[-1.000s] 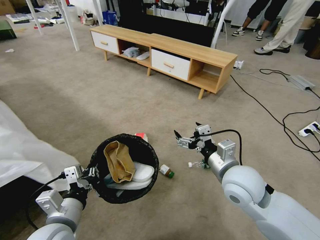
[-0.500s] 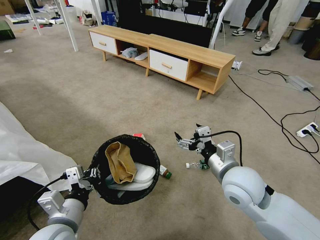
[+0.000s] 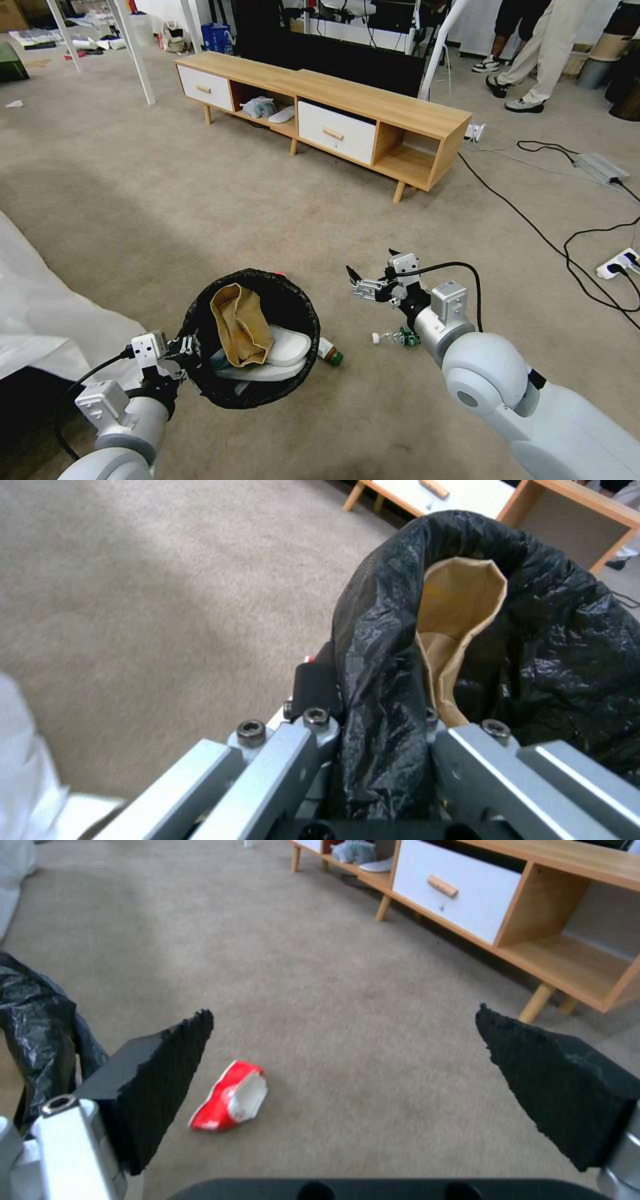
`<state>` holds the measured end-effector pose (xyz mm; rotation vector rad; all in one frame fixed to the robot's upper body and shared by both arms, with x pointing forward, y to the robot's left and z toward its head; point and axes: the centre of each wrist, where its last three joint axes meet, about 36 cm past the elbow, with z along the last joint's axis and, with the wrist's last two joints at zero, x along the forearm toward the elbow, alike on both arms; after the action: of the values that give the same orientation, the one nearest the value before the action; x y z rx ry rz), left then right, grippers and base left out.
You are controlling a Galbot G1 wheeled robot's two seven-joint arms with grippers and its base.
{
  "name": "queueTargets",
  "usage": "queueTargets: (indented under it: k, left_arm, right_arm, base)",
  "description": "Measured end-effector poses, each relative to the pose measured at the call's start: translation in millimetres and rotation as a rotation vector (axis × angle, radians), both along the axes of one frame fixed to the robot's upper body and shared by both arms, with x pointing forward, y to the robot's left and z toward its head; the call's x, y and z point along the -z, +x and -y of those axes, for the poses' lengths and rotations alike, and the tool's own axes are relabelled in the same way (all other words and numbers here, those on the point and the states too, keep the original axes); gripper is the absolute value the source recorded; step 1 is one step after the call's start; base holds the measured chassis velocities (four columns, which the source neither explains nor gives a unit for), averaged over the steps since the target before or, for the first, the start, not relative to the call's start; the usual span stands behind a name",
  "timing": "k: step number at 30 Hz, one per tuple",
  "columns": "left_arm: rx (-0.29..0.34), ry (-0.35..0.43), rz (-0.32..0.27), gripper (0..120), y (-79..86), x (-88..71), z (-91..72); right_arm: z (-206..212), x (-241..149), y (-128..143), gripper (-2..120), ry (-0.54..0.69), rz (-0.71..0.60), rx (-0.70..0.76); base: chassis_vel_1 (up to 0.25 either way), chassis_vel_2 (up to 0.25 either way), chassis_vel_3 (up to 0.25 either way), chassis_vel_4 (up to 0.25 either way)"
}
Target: Pick up the trash bin and place the garbage on the floor into it.
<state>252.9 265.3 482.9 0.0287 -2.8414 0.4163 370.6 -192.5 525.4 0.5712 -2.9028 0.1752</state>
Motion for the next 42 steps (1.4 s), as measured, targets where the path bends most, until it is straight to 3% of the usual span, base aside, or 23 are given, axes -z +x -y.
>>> queueTargets:
  k: [12,22,32,35,37,42]
  left_arm:
    - [-0.003,0.000,0.002,0,0.8,0.0,-1.2]
    - [-0.018,0.011,0.002,0,0.8,-0.5,-3.8]
    - [-0.091,0.096,-0.011,0,1.5,-2.0,-19.5]
    - [-0.111,0.113,-0.012,0,1.5,-3.6,-23.8]
    - [-0.148,0.131,-0.012,0,1.9,-7.6,-32.9]
    - [-0.165,0.124,-0.010,0,3.9,-9.3,-38.0]
  right_arm:
    - [-1,3,0,100,0.010,0.007,0.013]
    - [1,11,0,100,0.008,-0.014,0.018]
    - [2,23,-10,100,0.041,-0.294,0.099]
    - [4,25,-10,100,0.011,-0.343,0.111]
    - [16,31,-5,100,-0.094,-0.383,0.103]
    - [36,36,5,100,-0.228,-0.415,0.031]
  base:
    - [-0.218,0.239,0.238,-0.235]
    - [-0.029,0.018,0.021,-0.036]
    - [0.000,0.000,0.000,0.000]
    - [0.000,0.000,0.000,0.000]
    - [0.000,0.000,0.000,0.000]
    - [0.000,0.000,0.000,0.000]
